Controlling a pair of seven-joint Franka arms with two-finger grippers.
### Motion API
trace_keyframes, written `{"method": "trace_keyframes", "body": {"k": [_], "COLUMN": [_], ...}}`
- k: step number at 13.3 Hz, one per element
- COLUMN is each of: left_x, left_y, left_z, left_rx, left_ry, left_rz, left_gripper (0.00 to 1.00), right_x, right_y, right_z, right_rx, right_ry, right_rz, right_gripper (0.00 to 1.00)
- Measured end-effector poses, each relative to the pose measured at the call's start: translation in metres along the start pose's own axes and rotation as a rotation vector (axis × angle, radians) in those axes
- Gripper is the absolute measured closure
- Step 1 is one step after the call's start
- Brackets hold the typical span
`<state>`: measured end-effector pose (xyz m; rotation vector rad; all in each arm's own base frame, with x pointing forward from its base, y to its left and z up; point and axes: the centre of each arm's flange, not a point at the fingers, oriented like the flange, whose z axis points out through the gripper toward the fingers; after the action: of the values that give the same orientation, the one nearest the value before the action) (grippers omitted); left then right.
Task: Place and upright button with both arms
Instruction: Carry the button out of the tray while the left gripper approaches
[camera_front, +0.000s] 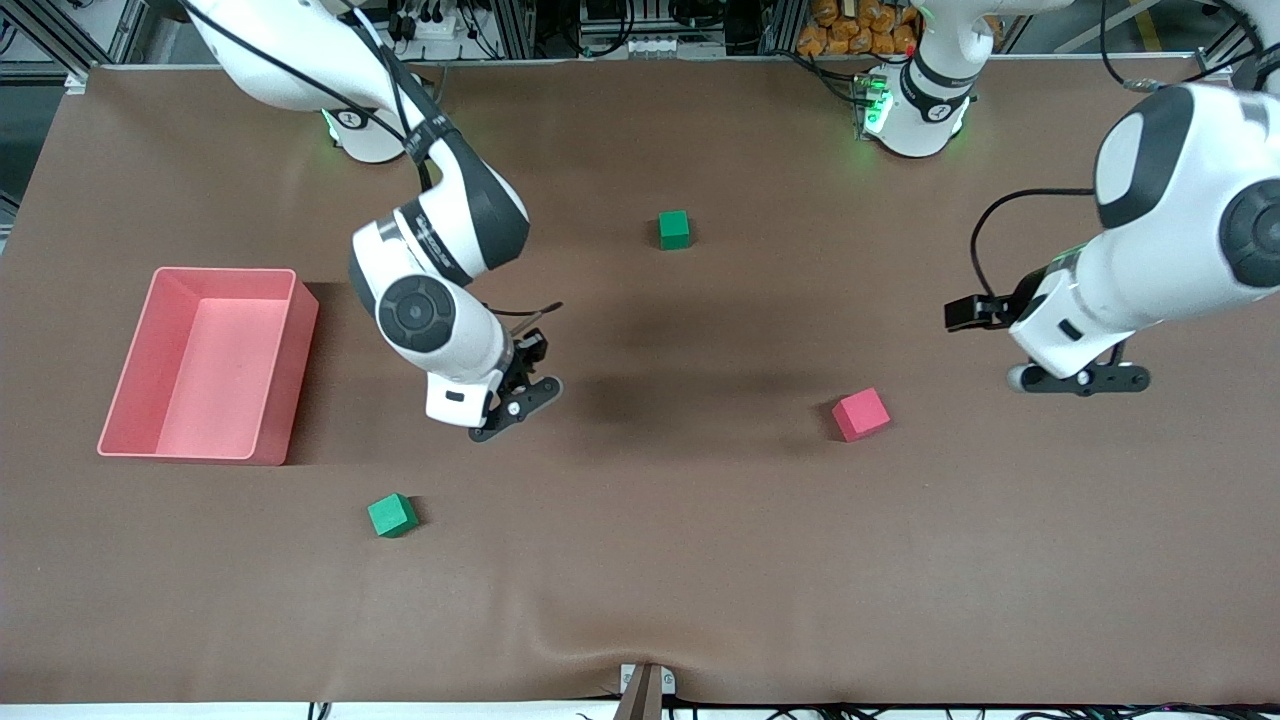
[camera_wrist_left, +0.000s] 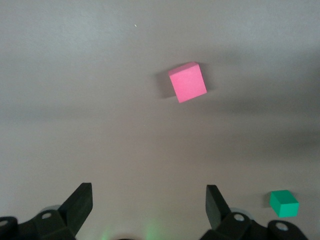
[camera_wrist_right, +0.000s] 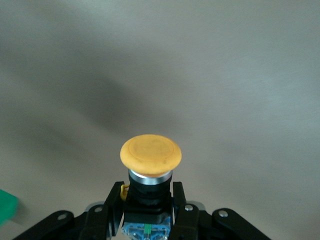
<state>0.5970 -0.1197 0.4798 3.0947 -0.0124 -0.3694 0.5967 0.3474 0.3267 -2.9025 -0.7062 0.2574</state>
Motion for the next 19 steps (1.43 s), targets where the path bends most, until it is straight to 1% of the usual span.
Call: {"method": "trace_keyframes", "body": {"k": [1, 3, 4, 7, 10, 14, 16, 17, 19], "left_x": [0.003, 0.009, 0.011, 0.018, 0.026, 0.027, 0.027, 0.028, 0.029], "left_y": [0.001, 0.002, 0.005, 0.019, 0.026, 0.076, 0.088, 0.089, 0.095], "left_z": [0.007, 0.018, 0.024, 0.048, 0.061, 0.068, 0.075, 0.077, 0.08], "left_rx": [-0.001, -0.005, -0.009, -0.044, -0.082, -0.063, -0.055, -0.054, -0.053], "left_ry": [-0.013, -0.034, -0.046, -0.094, -0.123, -0.127, -0.137, -0.141, -0.146], "left_rz": [0.0, 0.001, 0.005, 0.017, 0.01, -0.018, -0.032, -0.031, -0.047], "left_gripper": [0.0, 0.0, 0.0, 0.0, 0.0, 0.0, 0.0, 0.0, 0.0], "right_x": [0.005, 0.016, 0.019, 0.024, 0.027, 0.028, 0.028, 0.028, 0.03], "right_y": [-0.004, -0.019, -0.032, -0.075, -0.09, -0.094, -0.094, -0.095, -0.095], "right_z": [0.012, 0.035, 0.047, 0.085, 0.112, 0.148, 0.16, 0.163, 0.16], "right_rx": [0.026, 0.04, 0.042, 0.038, 0.033, 0.026, 0.022, 0.012, -0.012], "right_ry": [0.014, 0.047, 0.053, 0.032, 0.026, 0.005, 0.003, 0.006, 0.02], "right_rz": [0.04, 0.093, 0.109, 0.143, 0.196, 0.233, 0.243, 0.237, 0.236], "right_gripper": [0.56, 0.56, 0.56, 0.56, 0.56, 0.56, 0.56, 0.5, 0.28]}}
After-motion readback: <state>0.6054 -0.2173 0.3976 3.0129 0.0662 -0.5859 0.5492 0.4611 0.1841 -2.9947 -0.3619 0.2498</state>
